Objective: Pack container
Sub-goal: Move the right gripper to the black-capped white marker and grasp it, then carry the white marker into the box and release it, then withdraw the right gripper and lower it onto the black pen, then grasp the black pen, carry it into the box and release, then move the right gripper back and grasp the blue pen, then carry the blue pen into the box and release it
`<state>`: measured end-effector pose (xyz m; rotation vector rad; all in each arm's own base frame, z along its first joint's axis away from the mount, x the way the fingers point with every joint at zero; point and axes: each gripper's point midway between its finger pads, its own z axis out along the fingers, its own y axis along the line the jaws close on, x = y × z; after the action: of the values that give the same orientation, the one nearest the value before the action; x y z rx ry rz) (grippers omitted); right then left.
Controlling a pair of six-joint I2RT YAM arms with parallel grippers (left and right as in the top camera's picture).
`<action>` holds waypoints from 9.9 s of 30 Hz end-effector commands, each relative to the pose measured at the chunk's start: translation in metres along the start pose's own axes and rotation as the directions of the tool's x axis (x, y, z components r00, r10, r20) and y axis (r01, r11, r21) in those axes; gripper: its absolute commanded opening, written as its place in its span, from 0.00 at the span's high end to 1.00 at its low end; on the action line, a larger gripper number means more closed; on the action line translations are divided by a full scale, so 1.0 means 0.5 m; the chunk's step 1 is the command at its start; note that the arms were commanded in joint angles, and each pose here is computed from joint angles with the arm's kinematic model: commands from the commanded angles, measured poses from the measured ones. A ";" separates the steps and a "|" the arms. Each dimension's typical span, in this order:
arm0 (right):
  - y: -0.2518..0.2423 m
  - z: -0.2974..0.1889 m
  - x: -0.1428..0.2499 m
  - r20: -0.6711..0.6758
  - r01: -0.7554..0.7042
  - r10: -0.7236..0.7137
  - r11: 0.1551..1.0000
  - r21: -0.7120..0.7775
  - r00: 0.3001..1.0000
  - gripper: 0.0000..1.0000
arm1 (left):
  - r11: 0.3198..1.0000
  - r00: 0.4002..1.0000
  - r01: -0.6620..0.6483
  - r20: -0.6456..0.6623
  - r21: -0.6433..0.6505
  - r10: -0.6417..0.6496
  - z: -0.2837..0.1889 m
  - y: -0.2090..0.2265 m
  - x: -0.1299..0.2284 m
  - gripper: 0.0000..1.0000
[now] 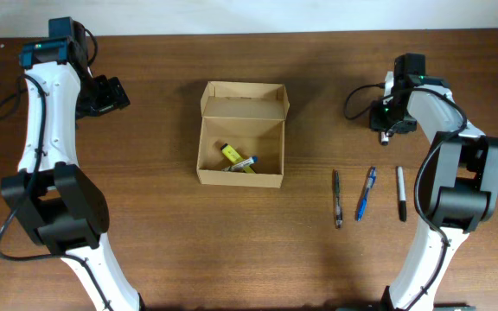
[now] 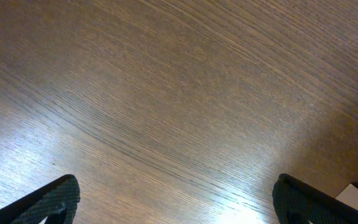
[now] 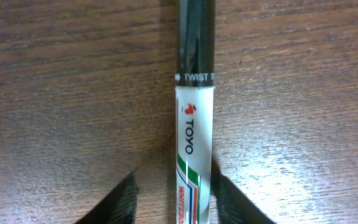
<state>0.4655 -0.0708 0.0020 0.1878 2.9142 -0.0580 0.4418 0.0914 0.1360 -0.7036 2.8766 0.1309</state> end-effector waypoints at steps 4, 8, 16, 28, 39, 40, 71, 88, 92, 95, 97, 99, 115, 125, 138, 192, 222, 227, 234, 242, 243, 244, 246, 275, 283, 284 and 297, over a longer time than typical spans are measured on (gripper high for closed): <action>-0.007 0.016 0.028 -0.057 -0.047 0.048 0.999 0.015 0.997 0.97 | 1.000 1.000 -0.013 -0.004 0.007 0.013 0.000 -0.003 0.003 0.00; 0.008 0.015 0.039 -0.082 -0.085 0.083 0.996 -0.025 0.993 0.96 | 1.000 1.000 -0.013 -0.004 0.006 0.013 0.000 -0.003 0.003 0.00; 0.066 -0.006 0.027 -0.086 -0.088 0.072 0.978 -0.190 0.994 0.96 | 1.000 1.000 -0.013 -0.004 0.007 0.013 0.000 -0.003 0.003 0.00; 0.241 -0.349 -0.101 0.205 0.355 -0.304 0.887 -0.295 0.930 0.96 | 1.000 1.000 -0.013 -0.004 0.007 0.013 0.000 -0.003 0.003 0.00; 0.515 -0.448 0.036 0.216 0.940 -0.917 0.340 -0.013 0.334 0.96 | 1.000 1.000 -0.013 -0.004 0.007 0.013 0.000 -0.003 0.003 0.00; 0.530 -0.435 0.051 0.202 0.958 -0.937 0.286 -0.019 0.284 0.96 | 1.000 1.000 -0.013 -0.004 0.007 0.013 0.000 -0.003 0.003 0.00; 0.660 -0.185 0.248 0.085 0.964 -0.991 0.081 -0.253 0.106 0.95 | 1.000 1.000 -0.013 -0.004 0.007 0.013 0.000 -0.003 0.003 0.00; 0.549 -0.401 0.120 0.070 0.921 -0.932 0.361 0.143 0.354 0.32 | 1.000 1.000 -0.013 -0.004 0.007 0.013 0.000 -0.003 0.003 0.00; 0.471 -0.520 0.068 0.216 0.811 -0.831 0.552 0.197 0.513 0.32 | 1.000 1.000 -0.013 -0.004 0.007 0.013 0.000 -0.003 0.003 0.00; 0.400 -0.585 0.042 0.306 0.727 -0.740 0.663 0.180 0.599 0.32 | 1.000 1.000 -0.013 -0.004 0.007 0.013 0.000 -0.003 0.003 0.00; 0.352 -0.620 0.027 0.368 0.657 -0.655 0.741 0.141 0.660 0.37 | 1.000 1.000 -0.013 -0.004 0.007 0.013 0.000 -0.003 0.003 0.00; 0.301 -0.644 0.016 0.412 0.583 -0.562 0.808 0.087 0.717 0.41 | 1.000 1.000 -0.013 -0.004 0.007 0.013 0.000 -0.003 0.003 0.00; 0.159 -0.322 0.166 -0.039 0.129 -0.131 0.990 -0.058 0.991 0.41 | 1.000 1.000 -0.013 -0.004 0.007 0.013 0.000 -0.003 0.003 0.00; 0.239 -0.126 0.310 -0.094 0.211 -0.218 0.975 -0.076 0.971 0.41 | 1.000 1.000 -0.013 -0.004 0.007 0.013 0.000 -0.003 0.003 0.00; 0.224 -0.076 0.377 -0.143 0.114 -0.117 0.993 -0.033 0.983 0.62 | 1.000 1.000 -0.013 -0.004 0.007 0.013 0.000 -0.003 0.003 0.00; 0.697 -0.302 0.207 0.342 0.985 -0.926 0.126 -0.118 0.160 0.96 | 1.000 1.000 -0.013 -0.004 0.007 0.013 0.000 -0.003 0.003 0.00; 0.638 -0.456 0.108 0.263 0.901 -0.872 0.432 0.021 0.412 0.41 | 1.000 1.000 -0.013 -0.004 0.007 0.013 0.000 -0.003 0.003 0.00; 0.515 -0.572 0.047 0.346 0.775 -0.740 0.630 0.057 0.576 0.41 | 1.000 1.000 -0.013 -0.004 0.007 0.013 0.000 -0.003 0.003 0.00; 0.243 -0.654 -0.042 0.439 0.431 -0.406 0.901 0.045 0.802 0.41 | 1.000 1.000 -0.013 -0.004 0.007 0.013 0.000 -0.003 0.003 0.00; 0.022 -0.503 0.012 0.206 -0.078 0.084 0.996 -0.039 0.975 0.52 | 1.000 1.000 -0.013 -0.004 0.007 0.013 0.000 -0.003 0.003 0.00; 0.023 -0.475 0.029 0.163 -0.089 0.093 0.995 -0.036 0.982 0.52 | 1.000 1.000 -0.013 -0.004 0.007 0.013 0.000 -0.003 0.003 0.00; 0.027 -0.455 0.042 0.132 -0.099 0.103 0.994 -0.036 0.986 0.52 | 1.000 1.000 -0.013 -0.004 0.007 0.013 0.000 -0.003 0.003 0.00; 0.040 -0.411 0.074 0.065 -0.104 0.106 0.994 -0.033 0.992 0.53 | 1.000 1.000 -0.013 -0.004 0.007 0.013 0.000 -0.003 0.003 0.00; 0.094 -0.061 0.361 -0.194 -0.276 0.276 0.961 0.030 0.941 0.56 | 1.000 1.000 -0.013 -0.004 0.007 0.013 0.000 -0.003 0.003 0.00; 0.113 -0.041 0.366 -0.182 -0.289 0.279 0.957 -0.031 0.943 0.96 | 1.000 1.000 -0.013 -0.004 0.007 0.013 0.000 -0.003 0.003 0.00; 0.119 -0.043 0.355 -0.168 -0.264 0.252 0.963 -0.056 0.953 0.96 | 1.000 1.000 -0.013 -0.004 0.007 0.013 0.000 -0.003 0.003 0.00; 0.273 -0.418 0.090 0.279 0.458 -0.396 0.864 -0.211 0.875 0.96 | 1.000 1.000 -0.013 -0.004 0.007 0.013 0.000 -0.003 0.003 0.00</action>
<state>0.3721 0.0429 0.1183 -0.0415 2.8721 0.2353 0.4418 0.0913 0.1358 -0.7036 2.8770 0.1304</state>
